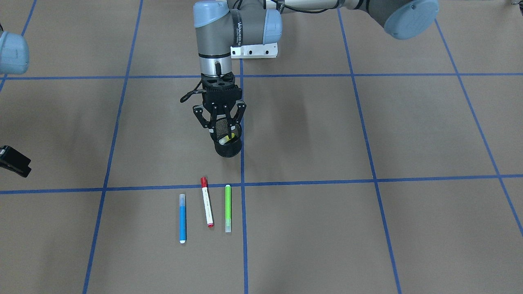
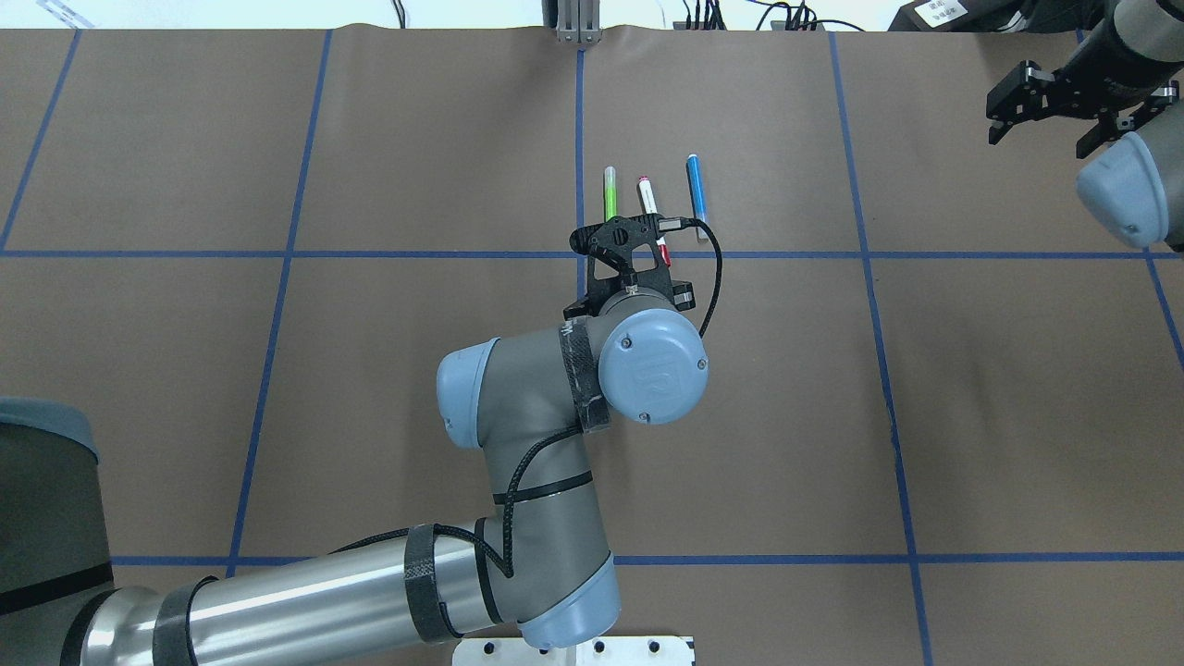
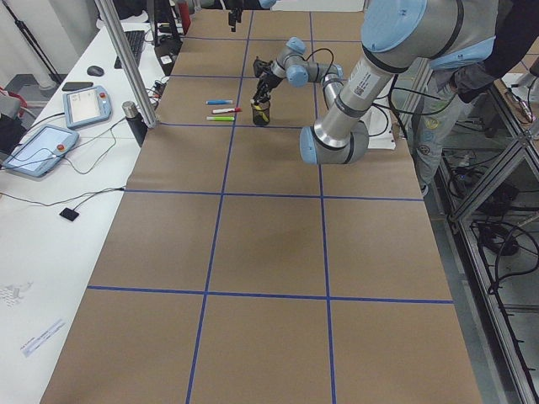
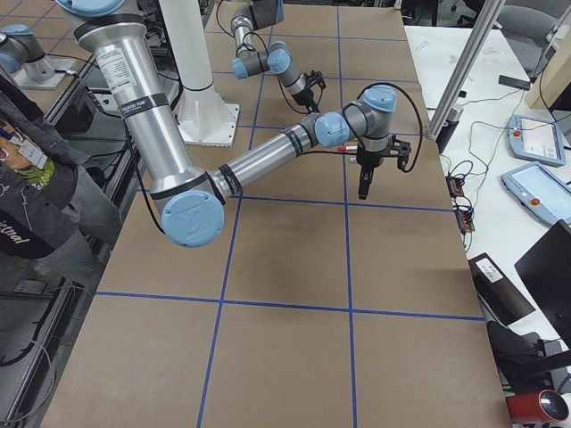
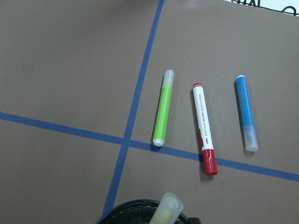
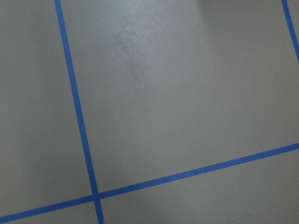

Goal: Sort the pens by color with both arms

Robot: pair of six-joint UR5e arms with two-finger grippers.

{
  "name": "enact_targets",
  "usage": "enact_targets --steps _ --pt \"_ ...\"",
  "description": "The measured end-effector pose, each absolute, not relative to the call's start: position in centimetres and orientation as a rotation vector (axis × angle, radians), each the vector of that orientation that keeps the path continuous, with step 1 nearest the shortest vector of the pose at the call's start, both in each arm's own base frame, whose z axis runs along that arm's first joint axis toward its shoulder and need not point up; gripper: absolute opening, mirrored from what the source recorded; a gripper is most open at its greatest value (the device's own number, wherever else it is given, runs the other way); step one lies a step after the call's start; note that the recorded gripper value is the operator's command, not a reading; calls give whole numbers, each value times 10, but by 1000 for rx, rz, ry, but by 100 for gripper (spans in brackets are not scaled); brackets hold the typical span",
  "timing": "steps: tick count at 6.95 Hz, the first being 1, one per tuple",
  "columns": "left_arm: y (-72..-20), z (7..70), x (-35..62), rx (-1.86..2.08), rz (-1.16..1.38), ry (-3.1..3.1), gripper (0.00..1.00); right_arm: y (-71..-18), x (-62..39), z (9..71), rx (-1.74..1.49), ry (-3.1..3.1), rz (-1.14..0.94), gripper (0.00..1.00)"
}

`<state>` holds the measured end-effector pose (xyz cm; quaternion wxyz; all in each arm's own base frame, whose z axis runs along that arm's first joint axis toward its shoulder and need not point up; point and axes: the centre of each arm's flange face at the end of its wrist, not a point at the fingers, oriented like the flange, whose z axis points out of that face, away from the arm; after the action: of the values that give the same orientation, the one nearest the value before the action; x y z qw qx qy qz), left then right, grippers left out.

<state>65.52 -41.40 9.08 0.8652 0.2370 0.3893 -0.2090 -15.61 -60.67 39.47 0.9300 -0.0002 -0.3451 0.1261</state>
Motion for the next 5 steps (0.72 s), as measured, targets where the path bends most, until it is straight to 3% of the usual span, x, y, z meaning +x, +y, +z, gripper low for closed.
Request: enact_targets --steps 1,5 --pt "-415 90 656 498 -438 813 27 -607 -156 394 1 -707 258 99" --pt "-415 89 657 499 -439 814 9 -608 -157 391 3 -710 258 99"
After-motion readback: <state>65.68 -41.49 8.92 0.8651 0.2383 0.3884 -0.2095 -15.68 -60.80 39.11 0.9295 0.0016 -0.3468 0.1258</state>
